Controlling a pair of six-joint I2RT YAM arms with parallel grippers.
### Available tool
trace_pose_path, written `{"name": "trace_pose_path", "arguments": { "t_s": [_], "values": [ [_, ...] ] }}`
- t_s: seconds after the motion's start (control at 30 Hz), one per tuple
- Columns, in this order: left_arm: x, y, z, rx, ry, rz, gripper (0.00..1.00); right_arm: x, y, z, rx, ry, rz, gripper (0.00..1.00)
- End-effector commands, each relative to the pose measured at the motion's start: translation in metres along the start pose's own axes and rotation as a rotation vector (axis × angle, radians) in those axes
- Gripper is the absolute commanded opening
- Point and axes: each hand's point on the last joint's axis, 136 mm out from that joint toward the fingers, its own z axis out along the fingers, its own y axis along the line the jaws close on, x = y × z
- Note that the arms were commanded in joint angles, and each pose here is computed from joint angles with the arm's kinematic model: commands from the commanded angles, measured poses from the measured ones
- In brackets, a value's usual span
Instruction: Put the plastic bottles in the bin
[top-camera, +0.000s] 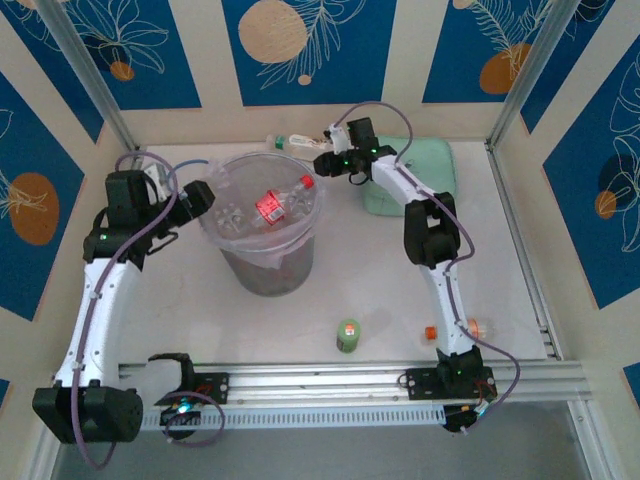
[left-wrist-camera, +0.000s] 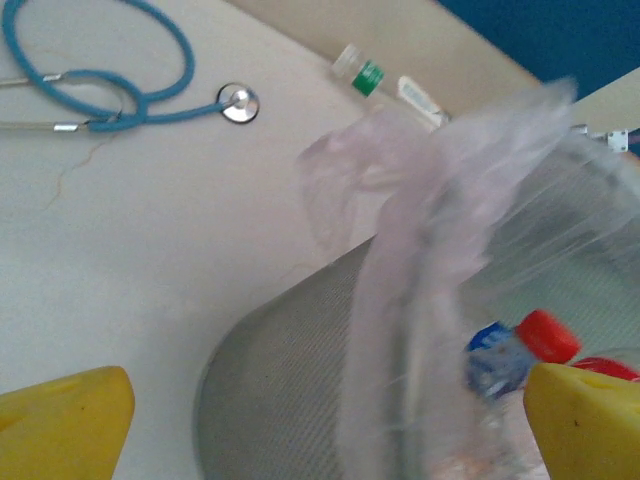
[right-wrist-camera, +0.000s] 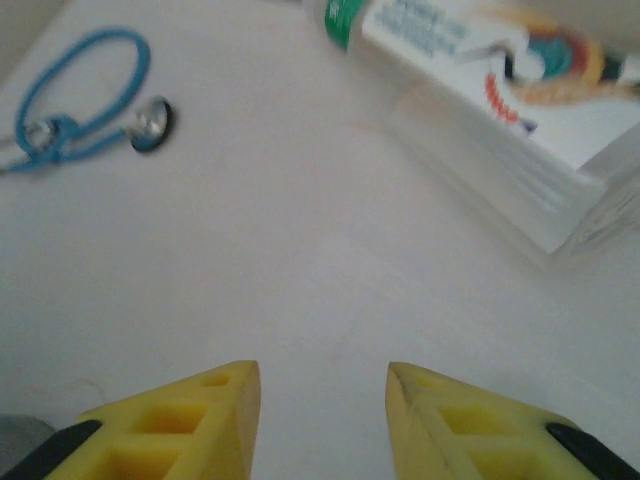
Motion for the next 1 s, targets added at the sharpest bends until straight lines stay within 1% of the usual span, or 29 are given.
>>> {"name": "trace_pose_path", "arguments": {
  "t_s": [0.0, 0.07, 0.13, 0.2, 0.23, 0.3, 0.4, 0.47, 0.6, 0.7, 0.8, 0.97],
  "values": [
    [-0.043, -0.017, -0.017, 0.061, -0.089, 0.006, 1.00, -0.040, -0.001, -0.030, 0.031, -0.113, 0.029, 0.47],
    [-0.064, -0.016, -0.018, 0.071, -0.124, -0.005, 0.99, -0.046, -0.011, -0.025, 0.060, -0.127, 0.034, 0.57],
    [-0.083, -0.012, -0.011, 0.075, -0.142, -0.022, 1.00, -0.055, -0.029, -0.015, 0.094, -0.134, 0.047, 0.69],
    [-0.099, -0.004, 0.000, 0.061, -0.150, -0.032, 1.00, -0.060, -0.043, -0.004, 0.092, -0.133, 0.100, 0.79],
    [-0.108, 0.000, 0.007, 0.051, -0.158, -0.030, 1.00, -0.063, -0.050, 0.001, 0.076, -0.147, 0.143, 0.82],
    [-0.125, 0.010, 0.023, 0.024, -0.172, -0.026, 1.00, -0.068, -0.058, 0.005, 0.009, -0.183, 0.243, 0.84],
    [-0.145, 0.019, 0.058, 0.026, -0.180, -0.008, 1.00, -0.068, -0.072, 0.011, -0.080, -0.222, 0.385, 0.84],
    [-0.156, 0.025, 0.083, 0.051, -0.195, -0.005, 1.00, -0.067, -0.076, 0.014, -0.102, -0.245, 0.417, 0.84],
    [-0.172, 0.040, 0.132, 0.073, -0.231, -0.026, 1.00, -0.063, -0.074, 0.025, -0.083, -0.248, 0.433, 0.84],
    [-0.174, 0.049, 0.177, 0.104, -0.222, -0.059, 1.00, -0.060, -0.072, 0.033, -0.058, -0.245, 0.443, 0.84],
    [-0.167, 0.053, 0.227, 0.110, -0.196, -0.065, 1.00, -0.054, -0.074, 0.042, -0.029, -0.246, 0.482, 0.84],
    [-0.153, 0.043, 0.306, 0.133, -0.160, -0.087, 1.00, -0.049, -0.070, 0.055, -0.020, -0.254, 0.530, 0.84]
  ]
}}
